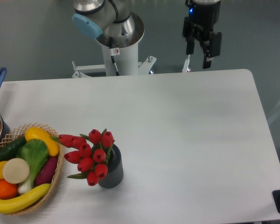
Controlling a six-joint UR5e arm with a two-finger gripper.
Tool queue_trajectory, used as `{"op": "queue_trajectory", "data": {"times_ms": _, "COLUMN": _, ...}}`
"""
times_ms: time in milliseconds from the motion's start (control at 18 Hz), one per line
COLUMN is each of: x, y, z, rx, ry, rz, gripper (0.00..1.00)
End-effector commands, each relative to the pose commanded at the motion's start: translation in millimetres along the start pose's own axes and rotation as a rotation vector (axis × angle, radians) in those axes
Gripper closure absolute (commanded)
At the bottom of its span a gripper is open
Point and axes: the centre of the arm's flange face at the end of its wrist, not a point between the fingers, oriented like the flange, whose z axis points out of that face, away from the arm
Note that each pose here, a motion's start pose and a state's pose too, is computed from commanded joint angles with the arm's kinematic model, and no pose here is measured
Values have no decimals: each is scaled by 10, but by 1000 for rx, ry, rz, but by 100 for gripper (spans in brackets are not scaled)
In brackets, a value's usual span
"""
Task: Pick up the flowers from the vase
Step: 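Move the open gripper down toward the red tulips in the black vase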
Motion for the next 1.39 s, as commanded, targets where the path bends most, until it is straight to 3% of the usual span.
{"op": "queue_trajectory", "data": {"times_ms": 111, "x": 3, "y": 0, "z": 5, "rx": 0, "ry": 0, "rz": -9, "gripper": 0}}
{"op": "queue_trajectory", "data": {"times_ms": 611, "x": -6, "y": -107, "z": 22, "rx": 62, "ry": -21, "rz": -259, "gripper": 0}}
{"op": "queue_trajectory", "data": {"times_ms": 1056, "x": 35, "y": -366, "z": 259, "rx": 99, "ry": 32, "rz": -450, "gripper": 0}}
{"op": "queue_trajectory", "data": {"times_ms": 1222, "x": -1, "y": -499, "z": 332, "rx": 168, "ry": -9, "rz": -530, "gripper": 0}}
{"op": "queue_trajectory", "data": {"times_ms": 1389, "x": 72, "y": -660, "z": 504, "rx": 324, "ry": -25, "rz": -636, "gripper": 0}}
